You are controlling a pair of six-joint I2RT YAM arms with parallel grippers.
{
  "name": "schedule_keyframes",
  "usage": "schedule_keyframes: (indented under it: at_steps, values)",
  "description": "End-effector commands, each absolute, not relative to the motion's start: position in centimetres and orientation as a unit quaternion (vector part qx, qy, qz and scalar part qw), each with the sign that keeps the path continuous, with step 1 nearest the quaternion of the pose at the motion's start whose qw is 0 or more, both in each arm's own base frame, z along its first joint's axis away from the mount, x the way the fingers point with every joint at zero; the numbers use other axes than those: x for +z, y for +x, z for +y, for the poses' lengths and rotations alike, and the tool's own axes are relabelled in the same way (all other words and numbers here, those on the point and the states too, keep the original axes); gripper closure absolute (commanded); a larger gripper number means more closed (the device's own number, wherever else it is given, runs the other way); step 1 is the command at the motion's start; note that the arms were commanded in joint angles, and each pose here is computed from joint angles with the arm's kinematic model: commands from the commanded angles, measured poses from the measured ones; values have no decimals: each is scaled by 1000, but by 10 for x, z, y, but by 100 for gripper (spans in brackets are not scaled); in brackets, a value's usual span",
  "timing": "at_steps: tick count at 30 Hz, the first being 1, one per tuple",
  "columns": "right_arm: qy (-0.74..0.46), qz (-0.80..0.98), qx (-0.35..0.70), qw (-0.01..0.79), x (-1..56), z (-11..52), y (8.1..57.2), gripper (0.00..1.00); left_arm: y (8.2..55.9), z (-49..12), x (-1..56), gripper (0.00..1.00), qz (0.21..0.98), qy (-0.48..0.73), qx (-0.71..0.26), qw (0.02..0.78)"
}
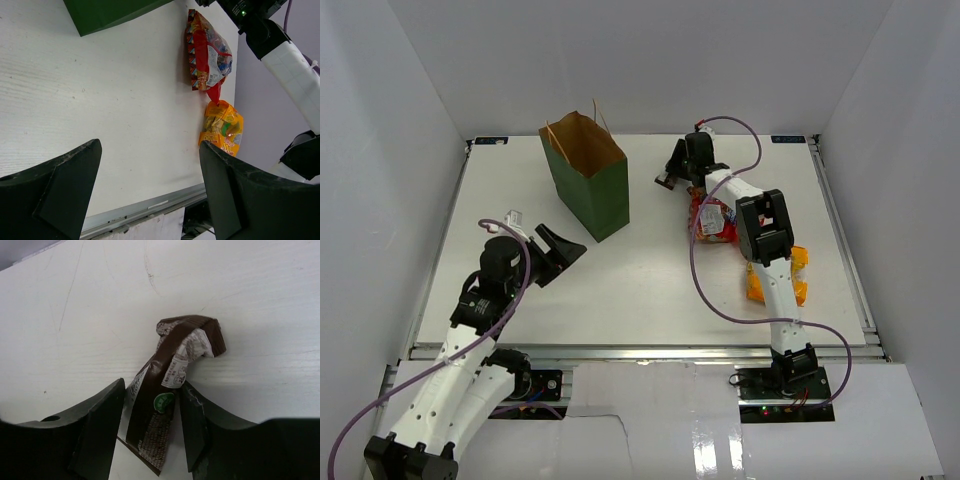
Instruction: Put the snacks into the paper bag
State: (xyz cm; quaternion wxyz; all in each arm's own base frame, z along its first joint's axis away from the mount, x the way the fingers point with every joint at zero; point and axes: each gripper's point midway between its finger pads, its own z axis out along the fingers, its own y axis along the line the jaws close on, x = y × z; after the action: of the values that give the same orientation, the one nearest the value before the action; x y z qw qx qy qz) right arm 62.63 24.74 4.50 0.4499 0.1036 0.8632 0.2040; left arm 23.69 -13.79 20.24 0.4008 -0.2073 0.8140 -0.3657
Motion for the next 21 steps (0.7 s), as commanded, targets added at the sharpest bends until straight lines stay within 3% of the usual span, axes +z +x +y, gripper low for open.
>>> schedule_keyframes:
  at_steps: [1,3,6,13,17,21]
  values:
    - [101,855,201,467,46,244,635,48,242,-140,228,10,797,-200,-381,423]
    - [89,854,212,467,51,245,634,58,244,-140,231,10,796,-199,-381,426]
    - [61,846,229,478,73,242,635,66,249,-141,238,10,791,-193,-382,437]
    - [-73,794,342,497,160,240,616,75,254,-147,244,10,781,-171,-397,450]
    - [-228,714,419,512,239,262,565,82,252,-149,246,10,777,-156,-404,457]
    - [-345,628,422,556,306,279,514,83,249,-151,245,10,776,-143,-406,461]
